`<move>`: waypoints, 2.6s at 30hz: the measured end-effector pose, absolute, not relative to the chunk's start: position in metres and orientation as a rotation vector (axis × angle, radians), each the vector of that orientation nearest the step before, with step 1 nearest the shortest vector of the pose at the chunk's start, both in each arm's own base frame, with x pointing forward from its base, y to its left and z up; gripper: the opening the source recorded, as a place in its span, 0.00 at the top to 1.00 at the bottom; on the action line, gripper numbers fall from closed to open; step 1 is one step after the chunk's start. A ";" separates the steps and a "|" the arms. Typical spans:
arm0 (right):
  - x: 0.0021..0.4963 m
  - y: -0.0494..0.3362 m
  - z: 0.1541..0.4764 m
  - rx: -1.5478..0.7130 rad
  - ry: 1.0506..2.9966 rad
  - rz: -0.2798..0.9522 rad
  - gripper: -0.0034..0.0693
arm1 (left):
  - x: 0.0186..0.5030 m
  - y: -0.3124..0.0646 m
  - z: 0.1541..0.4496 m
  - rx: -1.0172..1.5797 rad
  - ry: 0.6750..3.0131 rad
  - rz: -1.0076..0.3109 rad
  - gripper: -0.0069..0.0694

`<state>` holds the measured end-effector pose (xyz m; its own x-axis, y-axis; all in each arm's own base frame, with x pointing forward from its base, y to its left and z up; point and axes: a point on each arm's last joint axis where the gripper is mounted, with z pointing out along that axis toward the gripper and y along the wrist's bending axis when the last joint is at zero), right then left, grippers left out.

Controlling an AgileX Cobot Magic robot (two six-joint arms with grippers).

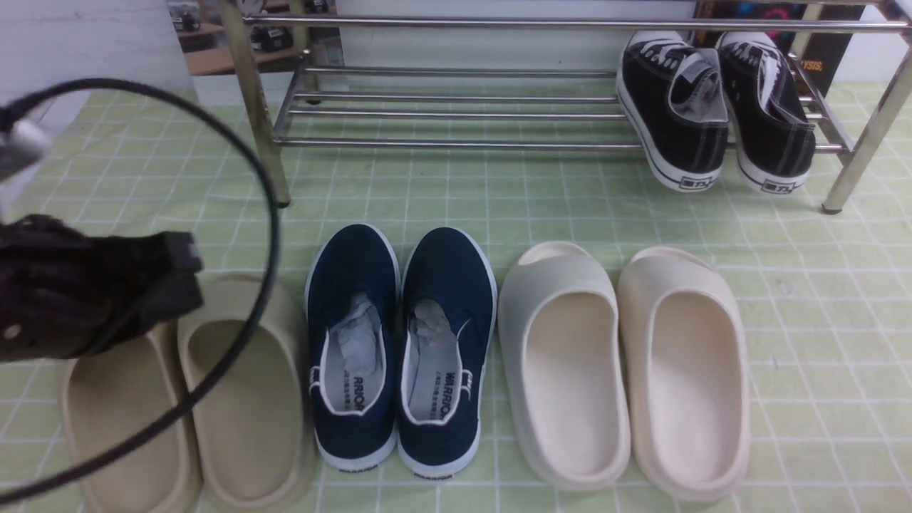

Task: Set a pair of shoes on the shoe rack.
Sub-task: Use the left arm to grab the shoe closest to it, then use the left arm to put a shoe into the shoe rack

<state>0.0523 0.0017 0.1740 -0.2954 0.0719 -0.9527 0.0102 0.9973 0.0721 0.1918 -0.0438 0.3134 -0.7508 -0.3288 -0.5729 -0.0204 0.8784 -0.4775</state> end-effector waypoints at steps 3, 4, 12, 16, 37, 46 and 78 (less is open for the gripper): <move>0.052 0.002 0.174 0.059 1.870 0.060 0.62 | 0.221 -0.068 0.301 -0.111 2.515 -0.594 0.93; 0.052 0.002 0.174 0.059 1.870 0.060 0.62 | 0.227 -0.076 0.297 -0.068 2.545 -0.567 0.93; 0.052 0.002 0.174 0.059 1.870 0.060 0.62 | 0.277 -0.106 0.248 -0.075 2.707 -0.198 0.85; 0.052 0.002 0.174 0.059 1.870 0.060 0.62 | 0.292 -0.111 0.227 -0.100 2.728 -0.161 0.63; 0.052 0.002 0.174 0.059 1.870 0.060 0.62 | 0.313 -0.125 0.206 -0.144 2.799 -0.192 0.90; 0.052 0.002 0.174 0.059 1.871 0.061 0.62 | 0.363 -0.136 0.302 -0.075 2.598 -0.259 0.90; 0.052 0.002 0.174 0.059 1.871 0.061 0.62 | 0.521 -0.144 0.289 -0.115 2.402 -0.254 0.36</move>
<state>0.0523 0.0017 0.1739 -0.2962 0.0719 -0.9524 0.0102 0.9973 0.0721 0.5211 -0.1436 0.2894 -0.7456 -0.1524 -0.6488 -0.0132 0.9767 -0.2142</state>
